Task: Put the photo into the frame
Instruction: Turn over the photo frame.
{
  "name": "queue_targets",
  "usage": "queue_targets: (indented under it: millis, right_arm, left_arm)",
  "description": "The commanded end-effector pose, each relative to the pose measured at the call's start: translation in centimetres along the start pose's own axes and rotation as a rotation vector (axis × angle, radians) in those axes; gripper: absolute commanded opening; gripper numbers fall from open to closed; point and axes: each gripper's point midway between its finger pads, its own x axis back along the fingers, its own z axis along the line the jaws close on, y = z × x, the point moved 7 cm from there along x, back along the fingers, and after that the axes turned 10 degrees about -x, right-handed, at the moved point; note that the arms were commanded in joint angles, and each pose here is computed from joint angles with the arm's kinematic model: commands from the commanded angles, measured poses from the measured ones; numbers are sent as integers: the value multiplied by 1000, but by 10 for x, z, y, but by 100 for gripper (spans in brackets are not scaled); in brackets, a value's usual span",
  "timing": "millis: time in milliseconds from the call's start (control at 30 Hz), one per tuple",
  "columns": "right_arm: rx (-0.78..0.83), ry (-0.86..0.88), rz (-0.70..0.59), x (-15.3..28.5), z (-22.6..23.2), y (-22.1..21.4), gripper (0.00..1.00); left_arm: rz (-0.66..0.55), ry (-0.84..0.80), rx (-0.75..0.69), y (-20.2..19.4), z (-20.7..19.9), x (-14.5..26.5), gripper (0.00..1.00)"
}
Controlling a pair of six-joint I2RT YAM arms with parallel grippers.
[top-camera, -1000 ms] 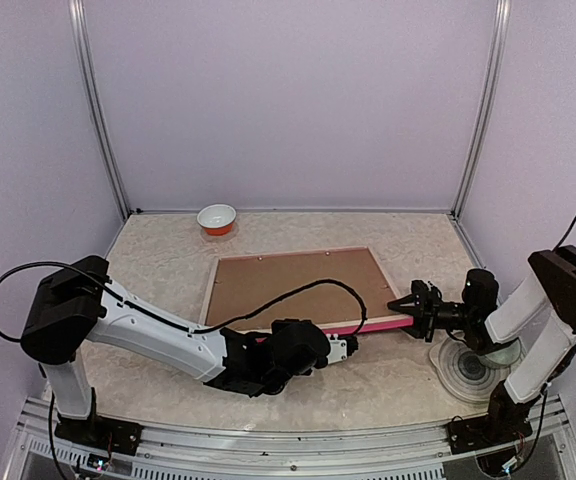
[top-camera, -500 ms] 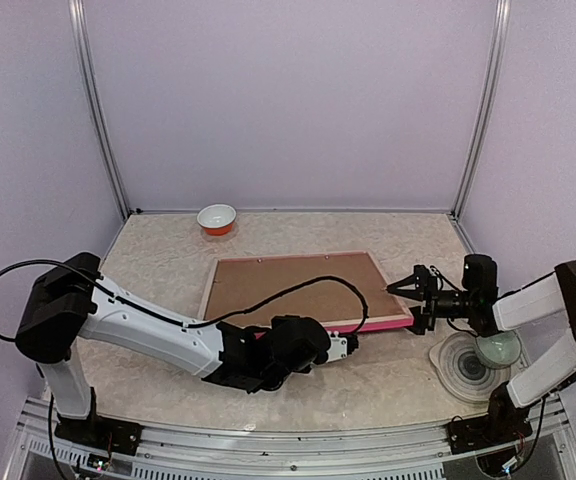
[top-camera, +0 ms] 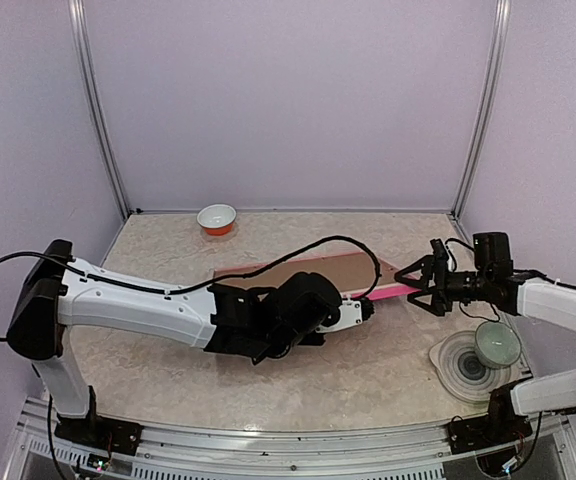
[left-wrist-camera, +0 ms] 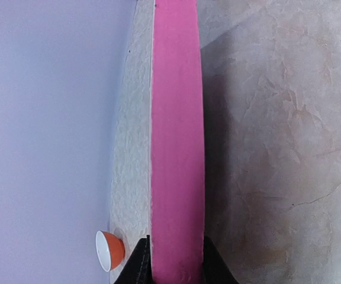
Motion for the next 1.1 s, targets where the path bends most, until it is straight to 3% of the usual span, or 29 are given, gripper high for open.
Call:
queue_targets:
  millis: [0,267,467,1067]
  right_arm:
    - [116,-160,-86,21,6,3,99]
    - [280,-262,-316,70,48,19,99]
    - [366,-242,-453,95,76,19,99]
    - [390,-231,-536,99,74,20,99]
  left_arm:
    - [-61,79,185,10,57,22,0]
    - [-83,43,208,19,69,25,0]
    - [-86,33,224,22,73,25,0]
    - [-201,-50,381,25,115,51,0]
